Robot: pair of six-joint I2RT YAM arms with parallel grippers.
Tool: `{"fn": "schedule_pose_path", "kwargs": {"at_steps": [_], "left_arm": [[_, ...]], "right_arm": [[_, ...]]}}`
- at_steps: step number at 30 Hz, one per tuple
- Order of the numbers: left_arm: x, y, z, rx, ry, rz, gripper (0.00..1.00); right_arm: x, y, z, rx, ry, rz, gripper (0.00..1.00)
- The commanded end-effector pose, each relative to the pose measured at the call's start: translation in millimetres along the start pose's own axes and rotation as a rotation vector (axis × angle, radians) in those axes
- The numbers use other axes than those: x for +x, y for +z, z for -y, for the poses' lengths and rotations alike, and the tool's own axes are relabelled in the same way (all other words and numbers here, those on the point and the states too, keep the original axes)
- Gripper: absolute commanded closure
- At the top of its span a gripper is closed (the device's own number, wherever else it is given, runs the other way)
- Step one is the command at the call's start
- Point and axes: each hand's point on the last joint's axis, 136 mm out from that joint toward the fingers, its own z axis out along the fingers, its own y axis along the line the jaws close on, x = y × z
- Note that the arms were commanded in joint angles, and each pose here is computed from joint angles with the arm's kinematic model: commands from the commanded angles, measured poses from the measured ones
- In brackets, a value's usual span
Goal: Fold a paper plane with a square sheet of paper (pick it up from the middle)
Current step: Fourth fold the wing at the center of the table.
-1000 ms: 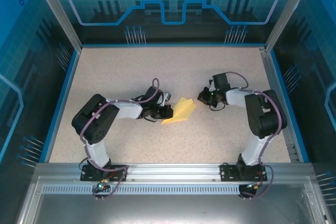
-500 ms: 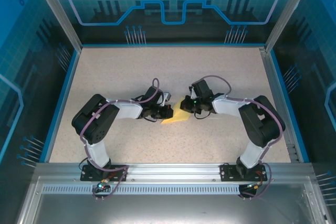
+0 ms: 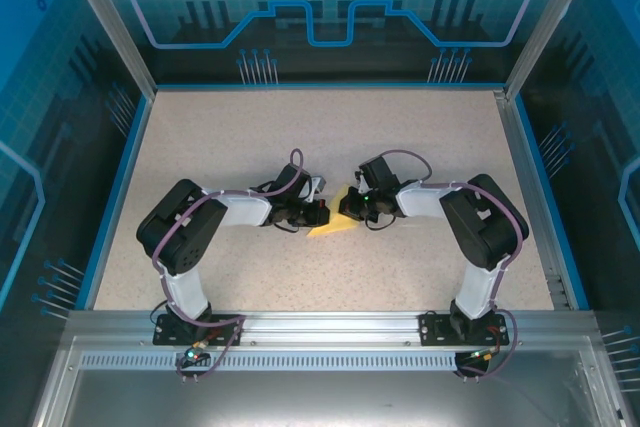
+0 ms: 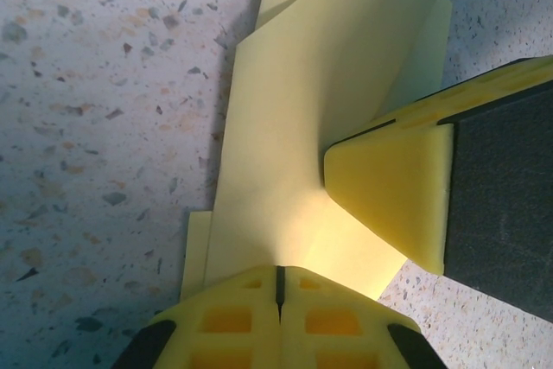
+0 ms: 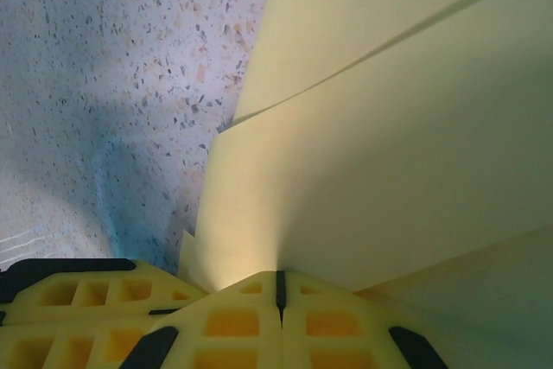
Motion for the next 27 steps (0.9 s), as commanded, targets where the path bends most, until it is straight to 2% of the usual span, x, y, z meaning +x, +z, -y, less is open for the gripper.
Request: {"fn": "schedule_pose_path", "kwargs": {"at_steps": [1,4,11,19,21,24,27], "left_arm": [[31,4,-28,-0.107,-0.075,-0.106,1.0],[30,5,-27,-0.105,-0.079,-0.106,1.0],[27,2,-24,-0.098,-0.076,-0.099,1.0],[5,-17,14,0.009,-0.019,-0.046,1.0],[-3,-24,23,0.031,-0.016,-0.024,0.94],[-10,-28,27,0.032,-0.101,0.007,0.92],[-4,-23,20,0.02,-0.274,-0.001,0.92]], "right_arm": [[-12,-8,-30,-0.086,-0.027,0.03,1.0],[-11,-5,-33,-0.103,-0.026,0.017,1.0],[0,14,-4,-0.019,0.034,-0.022,1.0],[15,21,34,0.146,0.091,-0.081,1.0],[17,21,40,0.17,0.1,-0.088,1.0],[19,21,44,0.183,0.108,-0.087,1.0],[19,21,45,0.191,0.113,-0.085,1.0]]}}
